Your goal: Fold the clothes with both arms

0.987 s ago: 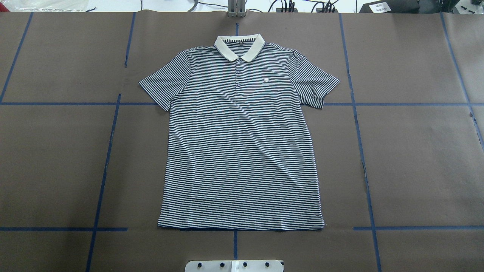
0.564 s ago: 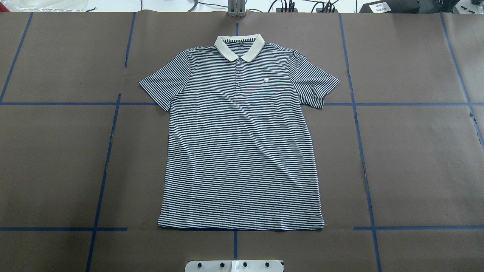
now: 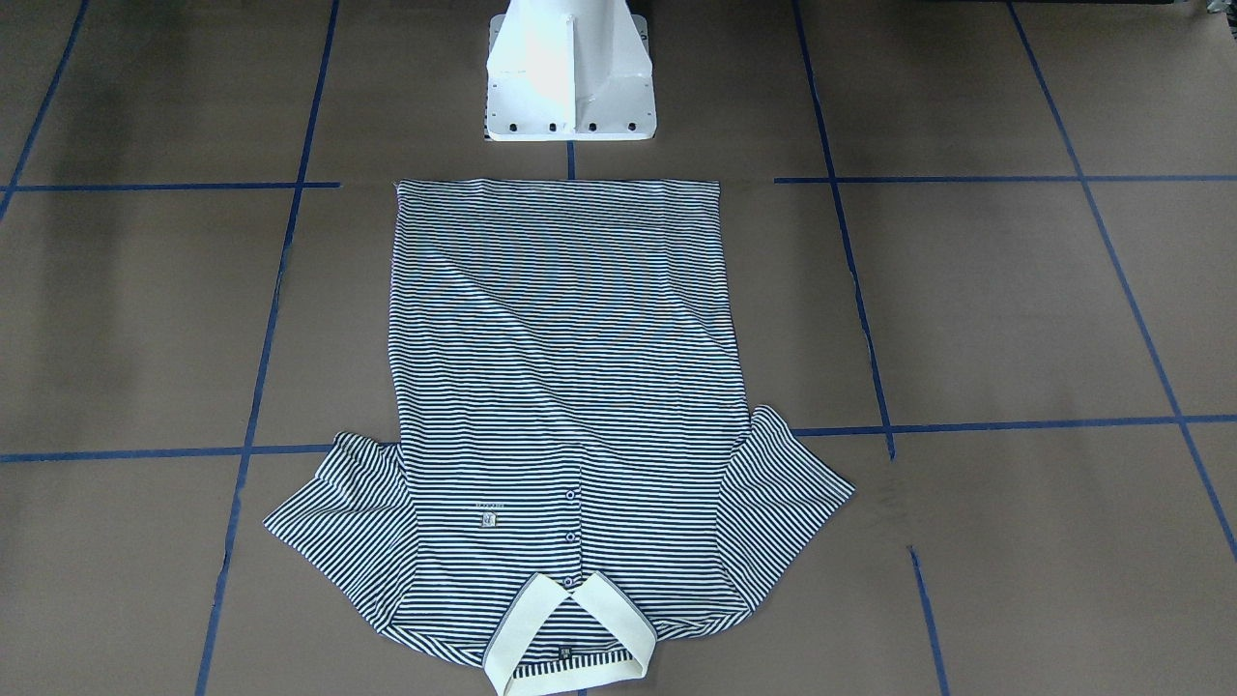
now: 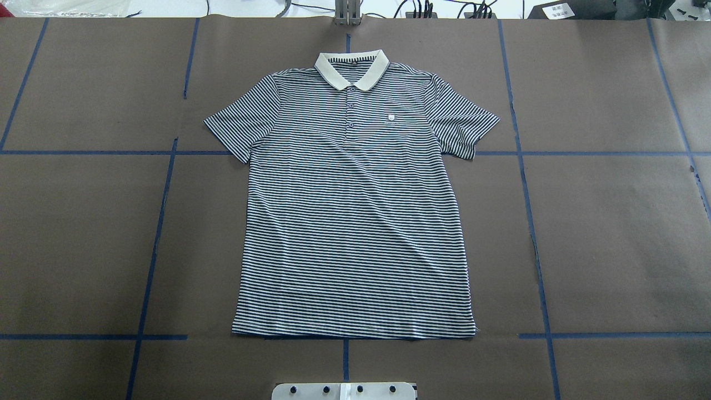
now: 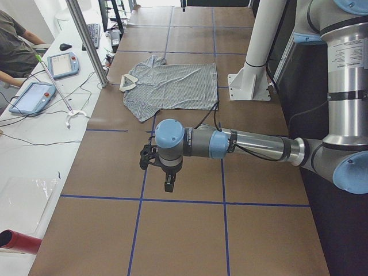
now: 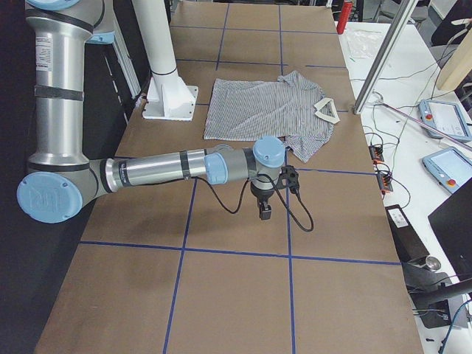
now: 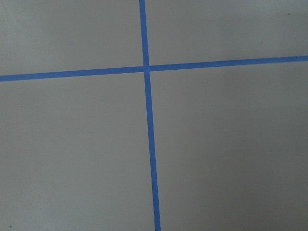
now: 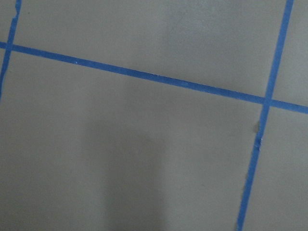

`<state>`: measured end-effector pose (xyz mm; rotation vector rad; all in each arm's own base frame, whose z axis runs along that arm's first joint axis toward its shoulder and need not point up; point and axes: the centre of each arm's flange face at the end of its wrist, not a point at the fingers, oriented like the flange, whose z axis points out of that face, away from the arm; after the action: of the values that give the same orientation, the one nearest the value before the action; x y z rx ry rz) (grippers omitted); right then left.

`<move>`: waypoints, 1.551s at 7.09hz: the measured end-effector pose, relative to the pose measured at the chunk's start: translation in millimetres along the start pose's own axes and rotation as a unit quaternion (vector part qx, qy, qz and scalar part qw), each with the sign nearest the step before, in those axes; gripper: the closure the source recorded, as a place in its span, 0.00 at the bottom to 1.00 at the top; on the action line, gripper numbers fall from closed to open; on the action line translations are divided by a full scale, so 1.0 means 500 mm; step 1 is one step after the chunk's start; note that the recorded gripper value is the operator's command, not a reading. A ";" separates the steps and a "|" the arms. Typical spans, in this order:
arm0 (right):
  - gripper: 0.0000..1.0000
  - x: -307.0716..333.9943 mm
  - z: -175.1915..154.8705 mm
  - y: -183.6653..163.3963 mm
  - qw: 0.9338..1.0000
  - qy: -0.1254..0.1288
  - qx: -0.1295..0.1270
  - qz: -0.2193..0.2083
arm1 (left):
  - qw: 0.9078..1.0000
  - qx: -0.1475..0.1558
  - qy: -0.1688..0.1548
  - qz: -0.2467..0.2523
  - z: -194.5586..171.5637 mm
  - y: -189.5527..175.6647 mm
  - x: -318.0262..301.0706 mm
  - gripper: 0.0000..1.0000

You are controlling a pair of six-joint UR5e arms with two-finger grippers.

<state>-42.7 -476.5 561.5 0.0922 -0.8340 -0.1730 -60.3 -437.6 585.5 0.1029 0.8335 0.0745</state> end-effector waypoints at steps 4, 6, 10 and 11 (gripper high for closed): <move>0.11 -0.381 0.207 -0.304 0.992 -0.020 0.046 0.114 | 1.000 0.019 0.012 0.021 -0.014 -0.013 0.020 0.00; 0.17 -0.487 0.264 -0.414 0.983 -0.016 0.069 0.171 | 0.999 0.019 0.040 0.021 -0.011 -0.009 0.027 0.00; 0.25 -0.551 0.327 -0.492 0.975 0.006 0.068 0.209 | 0.999 0.018 0.045 0.022 -0.009 -0.006 0.027 0.00; 0.29 -0.553 0.341 -0.499 0.975 0.010 0.064 0.212 | 0.999 0.019 0.045 0.022 -0.009 -0.006 0.028 0.00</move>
<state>-380.8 -671.5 437.2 0.0341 -0.8252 0.2836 -54.5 -438.7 571.8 0.1541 0.9227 0.1061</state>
